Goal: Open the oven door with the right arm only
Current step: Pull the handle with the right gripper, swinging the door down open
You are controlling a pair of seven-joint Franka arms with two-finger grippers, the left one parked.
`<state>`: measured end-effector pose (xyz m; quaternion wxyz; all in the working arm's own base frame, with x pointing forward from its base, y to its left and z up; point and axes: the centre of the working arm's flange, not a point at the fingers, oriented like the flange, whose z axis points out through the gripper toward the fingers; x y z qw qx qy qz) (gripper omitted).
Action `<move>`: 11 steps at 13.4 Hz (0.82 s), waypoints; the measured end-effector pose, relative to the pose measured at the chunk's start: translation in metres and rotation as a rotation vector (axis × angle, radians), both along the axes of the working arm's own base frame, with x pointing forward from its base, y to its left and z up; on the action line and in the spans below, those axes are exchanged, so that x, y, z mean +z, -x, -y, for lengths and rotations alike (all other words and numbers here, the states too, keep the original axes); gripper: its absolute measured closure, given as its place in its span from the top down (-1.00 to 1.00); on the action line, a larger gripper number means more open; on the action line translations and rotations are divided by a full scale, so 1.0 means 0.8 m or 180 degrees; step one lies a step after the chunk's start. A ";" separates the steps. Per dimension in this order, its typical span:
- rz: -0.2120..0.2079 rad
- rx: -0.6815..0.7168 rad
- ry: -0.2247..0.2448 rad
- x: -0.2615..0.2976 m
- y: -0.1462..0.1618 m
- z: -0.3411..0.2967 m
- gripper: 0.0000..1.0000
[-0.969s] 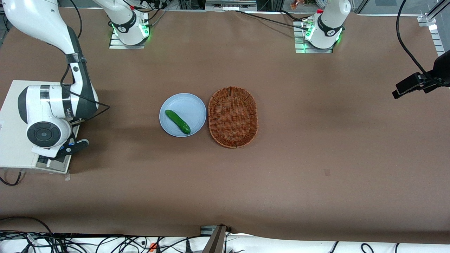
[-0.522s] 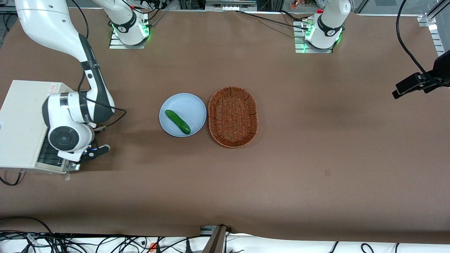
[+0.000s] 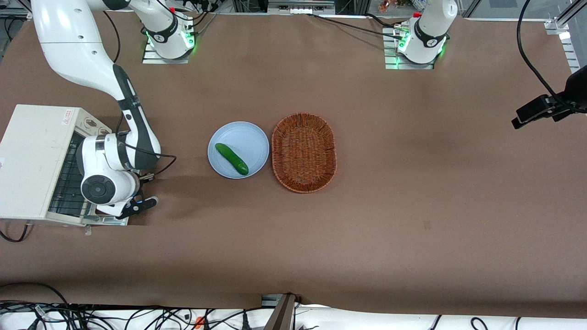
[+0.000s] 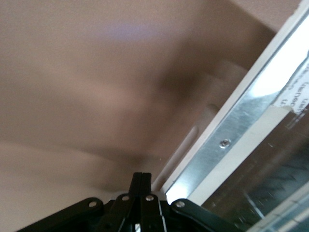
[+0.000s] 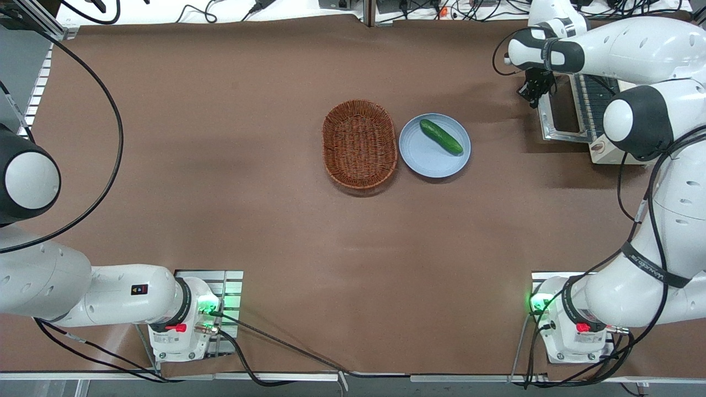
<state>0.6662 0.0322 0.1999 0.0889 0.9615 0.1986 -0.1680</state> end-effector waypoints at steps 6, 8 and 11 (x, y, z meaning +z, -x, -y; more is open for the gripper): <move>0.0055 -0.0463 -0.0207 -0.011 -0.002 0.021 -0.98; 0.0076 -0.0757 -0.0323 -0.010 -0.003 0.034 -0.98; -0.0022 -0.1293 -0.0474 -0.013 0.004 0.054 -0.98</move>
